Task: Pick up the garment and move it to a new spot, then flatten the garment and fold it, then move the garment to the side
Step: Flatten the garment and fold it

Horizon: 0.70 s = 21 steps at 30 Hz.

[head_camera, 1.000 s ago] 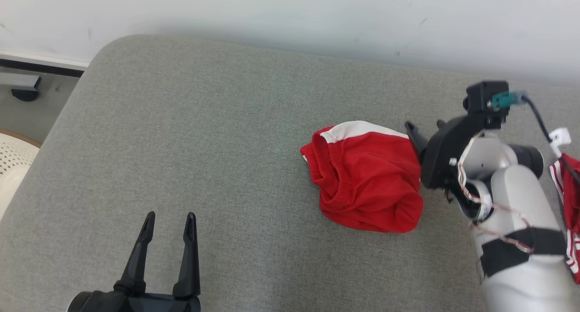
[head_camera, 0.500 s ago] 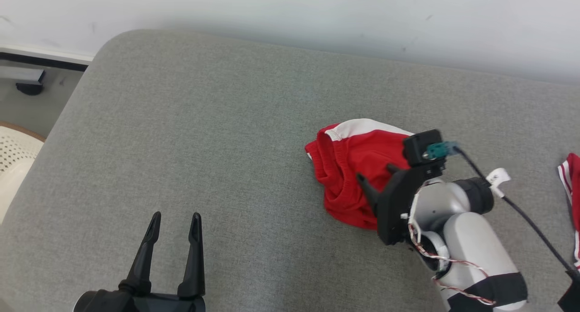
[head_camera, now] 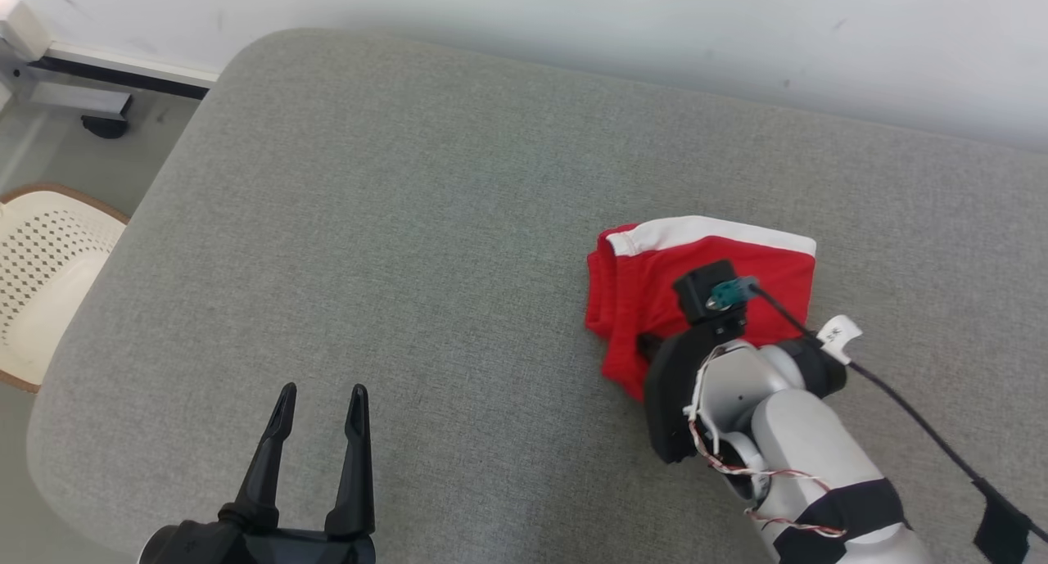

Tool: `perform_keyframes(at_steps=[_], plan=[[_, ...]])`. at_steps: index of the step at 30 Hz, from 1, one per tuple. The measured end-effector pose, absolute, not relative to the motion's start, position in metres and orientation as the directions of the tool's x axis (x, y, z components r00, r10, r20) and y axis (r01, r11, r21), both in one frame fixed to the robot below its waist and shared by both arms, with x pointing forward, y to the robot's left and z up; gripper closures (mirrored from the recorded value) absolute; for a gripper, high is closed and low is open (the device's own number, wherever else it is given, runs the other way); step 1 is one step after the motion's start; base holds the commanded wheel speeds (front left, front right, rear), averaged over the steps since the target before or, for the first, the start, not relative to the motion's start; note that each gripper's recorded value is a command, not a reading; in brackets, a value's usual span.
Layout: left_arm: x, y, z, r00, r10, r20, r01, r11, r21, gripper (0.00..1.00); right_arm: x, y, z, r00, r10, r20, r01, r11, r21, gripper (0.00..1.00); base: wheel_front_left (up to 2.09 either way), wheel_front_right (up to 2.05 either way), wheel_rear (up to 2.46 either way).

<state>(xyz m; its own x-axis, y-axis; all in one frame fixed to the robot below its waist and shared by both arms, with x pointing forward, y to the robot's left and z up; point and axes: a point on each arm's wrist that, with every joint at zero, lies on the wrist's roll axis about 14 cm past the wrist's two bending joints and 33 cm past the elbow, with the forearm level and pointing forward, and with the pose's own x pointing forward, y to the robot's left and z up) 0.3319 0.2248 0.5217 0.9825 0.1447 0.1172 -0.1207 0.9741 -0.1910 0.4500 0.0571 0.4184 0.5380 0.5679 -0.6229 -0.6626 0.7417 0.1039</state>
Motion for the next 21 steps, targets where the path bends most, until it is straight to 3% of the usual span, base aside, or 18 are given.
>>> perform_keyframes(at_steps=[8, 9, 10, 14, 19, 21], plan=[[0.329, 0.228, 0.523, 0.98, 0.156, 0.121, -0.132, 0.973, -0.191, 0.0, 0.441, 0.071, 0.419, 0.506, 0.603, -0.617, -0.695, 0.709, 0.123, 1.0, 0.0, 0.0, 0.0], [0.329, 0.228, 0.523, 0.98, 0.156, 0.123, -0.131, 0.973, -0.191, 0.0, 0.443, 0.07, 0.419, 0.513, 0.599, -0.614, -0.69, 0.714, 0.121, 0.56, 0.0, 0.0, 0.0], [0.329, 0.228, 0.524, 0.98, 0.156, 0.125, -0.131, 0.973, -0.191, 0.0, 0.446, 0.066, 0.42, 0.526, 0.59, -0.613, -0.683, 0.723, 0.11, 0.0, 0.0, 0.0, 0.0], [0.328, 0.228, 0.526, 0.979, 0.155, 0.131, -0.129, 0.974, -0.188, 0.0, 0.455, 0.056, 0.433, 0.569, 0.581, -0.582, -0.65, 0.751, 0.114, 0.0, 0.0, 0.0, 0.0], [0.327, 0.226, 0.529, 0.98, 0.14, 0.143, -0.114, 0.977, -0.178, 0.0, 0.434, 0.066, 0.45, 0.521, 0.665, -0.535, -0.639, 0.72, 0.273, 0.0, 0.0, 0.0, 0.0], [0.328, 0.225, 0.529, 0.98, 0.134, 0.146, -0.107, 0.978, -0.178, 0.0, 0.433, 0.063, 0.46, 0.535, 0.674, -0.509, -0.633, 0.719, 0.287, 0.0, 0.0, 0.0, 0.0]])
